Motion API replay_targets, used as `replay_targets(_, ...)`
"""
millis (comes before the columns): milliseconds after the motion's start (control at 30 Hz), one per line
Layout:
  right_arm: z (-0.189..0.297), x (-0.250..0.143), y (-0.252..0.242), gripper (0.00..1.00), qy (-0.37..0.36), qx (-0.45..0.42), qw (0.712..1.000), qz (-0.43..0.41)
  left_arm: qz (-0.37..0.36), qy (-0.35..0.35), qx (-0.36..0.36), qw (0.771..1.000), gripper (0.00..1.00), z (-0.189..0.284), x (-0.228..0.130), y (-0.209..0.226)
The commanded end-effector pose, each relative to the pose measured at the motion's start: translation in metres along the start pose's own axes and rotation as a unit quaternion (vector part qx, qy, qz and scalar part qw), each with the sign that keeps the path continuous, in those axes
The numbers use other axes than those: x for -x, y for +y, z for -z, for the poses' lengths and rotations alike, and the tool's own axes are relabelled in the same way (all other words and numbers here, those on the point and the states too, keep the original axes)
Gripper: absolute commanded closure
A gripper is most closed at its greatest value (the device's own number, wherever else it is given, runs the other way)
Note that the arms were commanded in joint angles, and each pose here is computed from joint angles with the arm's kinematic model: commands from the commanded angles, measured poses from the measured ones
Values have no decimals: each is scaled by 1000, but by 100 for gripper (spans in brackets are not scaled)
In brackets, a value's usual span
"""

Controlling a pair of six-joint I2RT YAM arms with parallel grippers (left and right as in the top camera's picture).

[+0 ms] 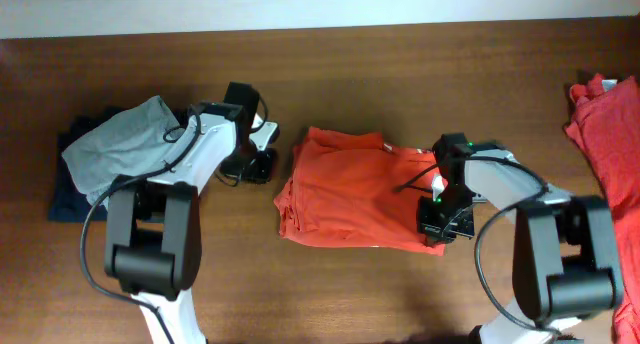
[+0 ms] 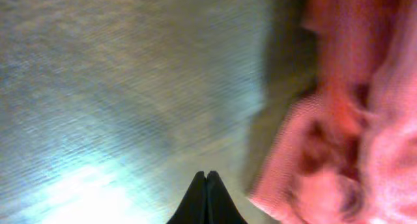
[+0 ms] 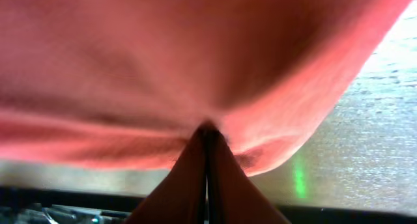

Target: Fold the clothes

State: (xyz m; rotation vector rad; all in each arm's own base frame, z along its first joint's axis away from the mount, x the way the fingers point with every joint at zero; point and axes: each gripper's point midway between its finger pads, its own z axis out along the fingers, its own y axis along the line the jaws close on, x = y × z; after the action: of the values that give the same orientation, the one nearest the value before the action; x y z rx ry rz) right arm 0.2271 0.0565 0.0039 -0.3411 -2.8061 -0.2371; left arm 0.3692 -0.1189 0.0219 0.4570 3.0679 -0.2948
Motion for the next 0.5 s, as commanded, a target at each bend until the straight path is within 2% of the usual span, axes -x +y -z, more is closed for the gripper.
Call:
replay_targets(0, 40, 11, 18, 96, -75, 39, 995, 58, -26, -65, -32, 997, 98, 58, 15, -40)
replay_targets(200, 70, 22, 37, 94, -143, 79, 983, 80, -69, -78, -36, 994, 97, 76, 6, -82)
replay_targets(467, 68, 64, 53, 96, -198, 110, 971, 80, -102, -40, -40, 993, 96, 7, -16, -98)
